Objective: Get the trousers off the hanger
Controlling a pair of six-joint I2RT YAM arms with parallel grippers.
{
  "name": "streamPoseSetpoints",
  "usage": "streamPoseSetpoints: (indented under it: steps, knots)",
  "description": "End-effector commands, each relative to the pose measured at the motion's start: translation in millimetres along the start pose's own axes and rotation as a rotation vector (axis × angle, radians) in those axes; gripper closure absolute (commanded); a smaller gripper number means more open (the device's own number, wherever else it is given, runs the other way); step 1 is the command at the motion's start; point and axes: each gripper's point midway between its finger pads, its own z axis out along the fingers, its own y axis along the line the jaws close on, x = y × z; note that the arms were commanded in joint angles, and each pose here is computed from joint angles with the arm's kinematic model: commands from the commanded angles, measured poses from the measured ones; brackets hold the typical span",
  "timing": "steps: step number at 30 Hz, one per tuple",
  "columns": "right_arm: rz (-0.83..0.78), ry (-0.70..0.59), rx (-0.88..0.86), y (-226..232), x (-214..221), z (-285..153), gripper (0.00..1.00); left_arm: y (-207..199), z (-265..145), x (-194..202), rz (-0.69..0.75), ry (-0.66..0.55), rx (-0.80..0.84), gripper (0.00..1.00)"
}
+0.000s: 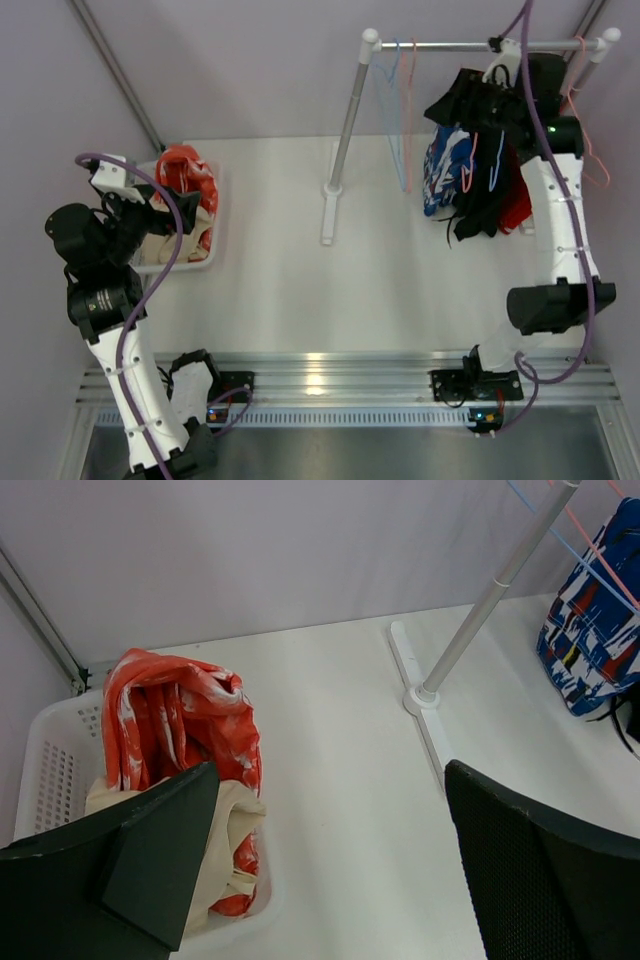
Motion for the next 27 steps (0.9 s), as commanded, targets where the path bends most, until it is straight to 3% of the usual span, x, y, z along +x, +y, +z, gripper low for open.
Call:
streamPoseSetpoints:
  steps: [1, 6, 8, 13, 27]
  knots:
    - [-0.091, -0.171, 0.012, 9, -42, -73, 0.38, -9, -4, -19, 0.025, -0.056, 0.028, 0.01]
    - [-0.075, -0.199, 0.094, -15, -39, -107, 0.22, -10, -2, -20, 0.001, -0.064, 0.036, 0.01]
    - [-0.056, -0.188, 0.122, -28, -33, -106, 0.21, -11, -2, -23, -0.008, -0.073, 0.04, 0.01]
    - [0.01, -0.16, 0.154, -58, -30, -87, 0.29, -10, -2, -23, -0.011, -0.074, 0.037, 0.01]
    - [0.067, -0.163, 0.184, -98, -35, -19, 0.34, -9, -2, -21, -0.01, -0.077, 0.027, 0.01]
